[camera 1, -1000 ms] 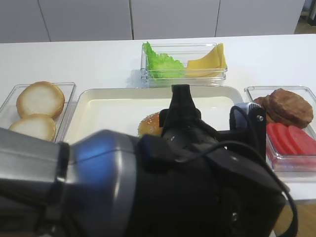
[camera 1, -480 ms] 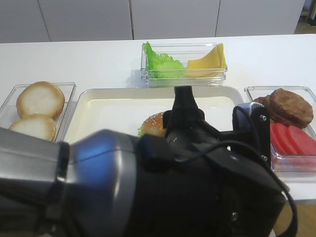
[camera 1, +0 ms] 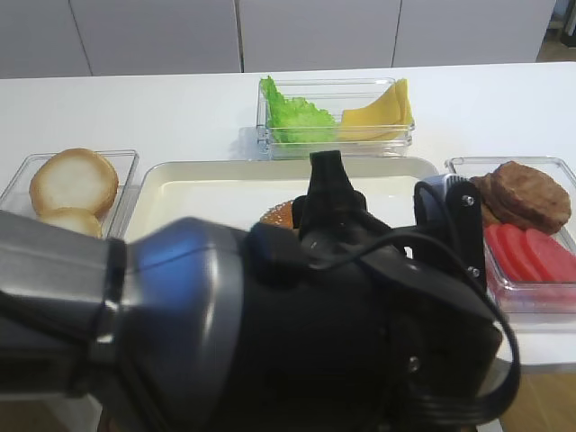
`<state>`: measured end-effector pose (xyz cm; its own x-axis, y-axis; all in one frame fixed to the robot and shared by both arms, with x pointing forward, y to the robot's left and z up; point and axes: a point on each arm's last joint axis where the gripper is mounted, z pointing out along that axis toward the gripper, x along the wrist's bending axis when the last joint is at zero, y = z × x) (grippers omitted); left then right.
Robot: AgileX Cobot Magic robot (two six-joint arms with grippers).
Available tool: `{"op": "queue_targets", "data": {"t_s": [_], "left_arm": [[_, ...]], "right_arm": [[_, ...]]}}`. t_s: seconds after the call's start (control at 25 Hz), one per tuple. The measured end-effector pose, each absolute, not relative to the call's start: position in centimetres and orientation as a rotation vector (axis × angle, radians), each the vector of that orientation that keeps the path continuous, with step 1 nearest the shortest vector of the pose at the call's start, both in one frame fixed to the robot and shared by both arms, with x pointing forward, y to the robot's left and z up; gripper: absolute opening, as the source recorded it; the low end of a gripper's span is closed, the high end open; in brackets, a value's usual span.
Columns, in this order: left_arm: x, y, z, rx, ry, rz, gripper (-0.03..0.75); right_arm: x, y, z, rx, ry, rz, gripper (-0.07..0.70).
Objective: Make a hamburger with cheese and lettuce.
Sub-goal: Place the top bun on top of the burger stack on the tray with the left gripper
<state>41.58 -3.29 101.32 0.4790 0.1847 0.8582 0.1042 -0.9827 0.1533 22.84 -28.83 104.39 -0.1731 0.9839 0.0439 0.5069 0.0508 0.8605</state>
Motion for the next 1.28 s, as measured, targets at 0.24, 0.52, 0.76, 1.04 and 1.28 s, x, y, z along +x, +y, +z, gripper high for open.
{"op": "queue_targets", "data": {"t_s": [0.24, 0.52, 0.76, 1.04, 1.28], "left_arm": [[41.56, -3.67, 101.11, 2.610, 0.256, 1.489, 0.377], [42.07, -3.41, 101.09, 2.607, 0.297, 1.484, 0.395], [42.51, -3.32, 101.04, 2.586, 0.341, 1.460, 0.395], [42.44, -3.60, 100.97, 2.574, 0.324, 1.429, 0.395], [42.44, -3.60, 100.97, 2.573, 0.327, 1.428, 0.438]], "right_arm": [[22.84, -28.83, 104.39, 1.501, 1.743, 1.038, 0.147], [22.84, -28.83, 104.39, 1.501, 1.743, 1.038, 0.146], [22.84, -28.83, 104.39, 1.501, 1.743, 1.038, 0.147], [22.84, -28.83, 104.39, 1.501, 1.743, 1.038, 0.147], [22.84, -28.83, 104.39, 1.501, 1.743, 1.038, 0.147]]}}
